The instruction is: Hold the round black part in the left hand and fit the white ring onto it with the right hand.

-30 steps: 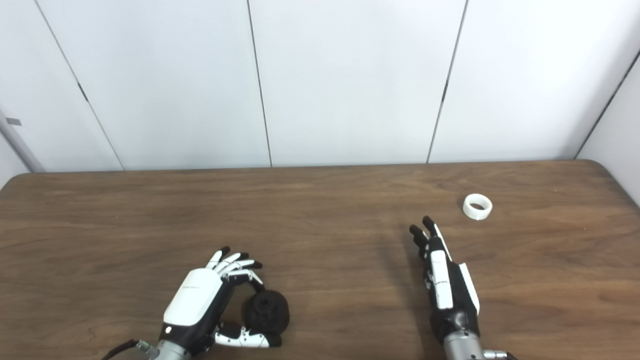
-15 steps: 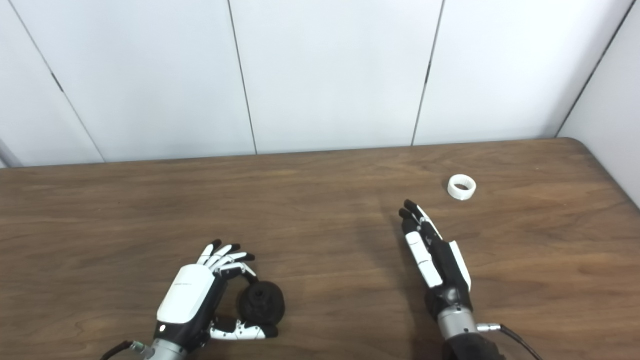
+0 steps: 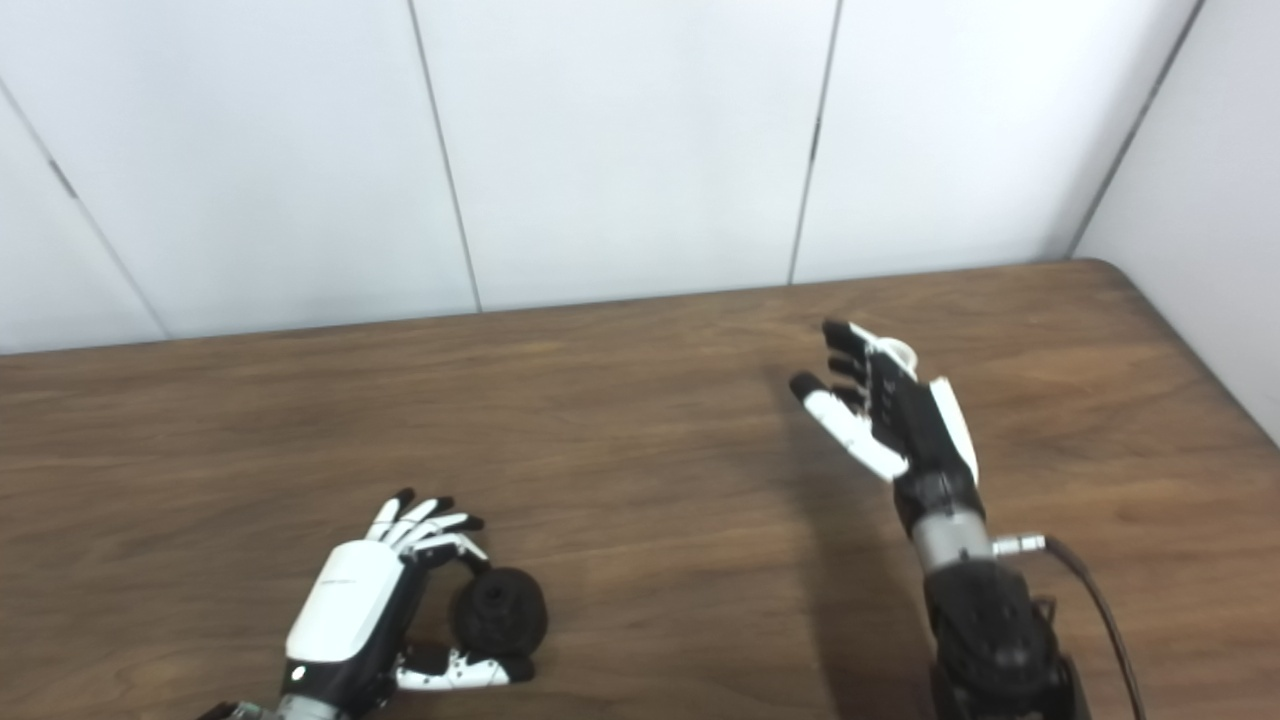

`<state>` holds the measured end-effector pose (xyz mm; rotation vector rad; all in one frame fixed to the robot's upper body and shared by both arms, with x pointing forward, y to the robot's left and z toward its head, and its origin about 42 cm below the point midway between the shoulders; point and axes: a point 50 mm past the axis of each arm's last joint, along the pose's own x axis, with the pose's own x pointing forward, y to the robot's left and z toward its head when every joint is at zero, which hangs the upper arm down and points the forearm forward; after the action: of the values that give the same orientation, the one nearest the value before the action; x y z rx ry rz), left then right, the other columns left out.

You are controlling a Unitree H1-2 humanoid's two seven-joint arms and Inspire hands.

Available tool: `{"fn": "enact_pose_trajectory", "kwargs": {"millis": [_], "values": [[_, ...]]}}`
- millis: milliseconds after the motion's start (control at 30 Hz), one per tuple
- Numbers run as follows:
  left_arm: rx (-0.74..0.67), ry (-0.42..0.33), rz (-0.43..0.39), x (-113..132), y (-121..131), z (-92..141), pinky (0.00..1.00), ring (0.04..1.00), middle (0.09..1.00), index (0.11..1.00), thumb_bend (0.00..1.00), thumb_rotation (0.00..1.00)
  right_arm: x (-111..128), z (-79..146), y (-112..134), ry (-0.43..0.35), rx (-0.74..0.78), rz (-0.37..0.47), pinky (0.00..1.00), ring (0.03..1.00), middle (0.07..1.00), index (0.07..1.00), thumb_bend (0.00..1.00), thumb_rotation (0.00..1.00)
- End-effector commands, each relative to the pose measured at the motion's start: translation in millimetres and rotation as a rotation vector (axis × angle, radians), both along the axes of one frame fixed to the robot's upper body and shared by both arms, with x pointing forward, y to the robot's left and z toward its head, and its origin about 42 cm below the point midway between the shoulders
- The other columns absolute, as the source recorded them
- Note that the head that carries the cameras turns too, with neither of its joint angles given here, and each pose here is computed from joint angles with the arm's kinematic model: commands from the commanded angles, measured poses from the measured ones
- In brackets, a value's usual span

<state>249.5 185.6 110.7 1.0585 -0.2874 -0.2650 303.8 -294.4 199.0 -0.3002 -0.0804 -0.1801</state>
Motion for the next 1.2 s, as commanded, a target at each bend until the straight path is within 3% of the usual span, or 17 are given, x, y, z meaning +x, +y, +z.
{"fn": "enact_pose_trajectory", "kwargs": {"millis": [0, 200, 267, 400, 600, 900, 1167], "values": [[0.057, 0.053, -0.024, -9.7, 6.3, -10.7, 1.0, 0.893, 0.788, 0.484, 0.52, 0.05, 10.2, 24.8, -7.2, -0.071, -0.046, -0.021, 0.81, 0.875, 0.888, 0.818, 0.6, 0.54], [0.066, 0.054, -0.024, -9.8, 13.0, -11.1, 1.0, 0.892, 0.785, 0.484, 0.52, 0.05, 29.2, 43.7, -26.2, -0.088, -0.224, -0.065, 0.85, 0.888, 0.878, 0.796, 0.61, 0.48], [0.068, 0.053, -0.023, -9.5, 15.1, -11.0, 1.0, 0.89, 0.783, 0.484, 0.52, 0.05, 34.2, 48.4, -31.3, -0.081, -0.284, -0.082, 0.81, 0.853, 0.851, 0.79, 0.64, 0.46], [0.067, 0.047, -0.022, -8.9, 19.5, -11.5, 1.0, 0.886, 0.778, 0.484, 0.52, 0.05, 46.6, 55.1, -44.8, -0.031, -0.473, -0.112, 0.82, 0.858, 0.856, 0.784, 0.68, 0.45], [0.072, 0.051, -0.014, -10.5, 25.5, -9.9, 1.0, 0.889, 0.773, 0.484, 0.52, 0.05, 69.8, 53.4, -64.4, 0.069, -0.732, -0.126, 0.95, 0.962, 0.929, 0.761, 0.76, 0.43], [0.08, 0.063, -0.007, -11.4, 31.3, -9.0, 1.0, 0.884, 0.769, 0.484, 0.52, 0.05, 99.2, 47.2, -79.1, 0.2, -0.876, -0.096, 1.0, 1.0, 0.972, 0.779, 0.83, 0.38], [0.074, 0.068, -0.009, -11.5, 31.8, -10.2, 1.0, 0.88, 0.767, 0.483, 0.52, 0.05, 118.5, 50.0, -85.6, 0.285, -0.904, -0.12, 1.0, 1.0, 0.991, 0.78, 0.86, 0.38]]}}
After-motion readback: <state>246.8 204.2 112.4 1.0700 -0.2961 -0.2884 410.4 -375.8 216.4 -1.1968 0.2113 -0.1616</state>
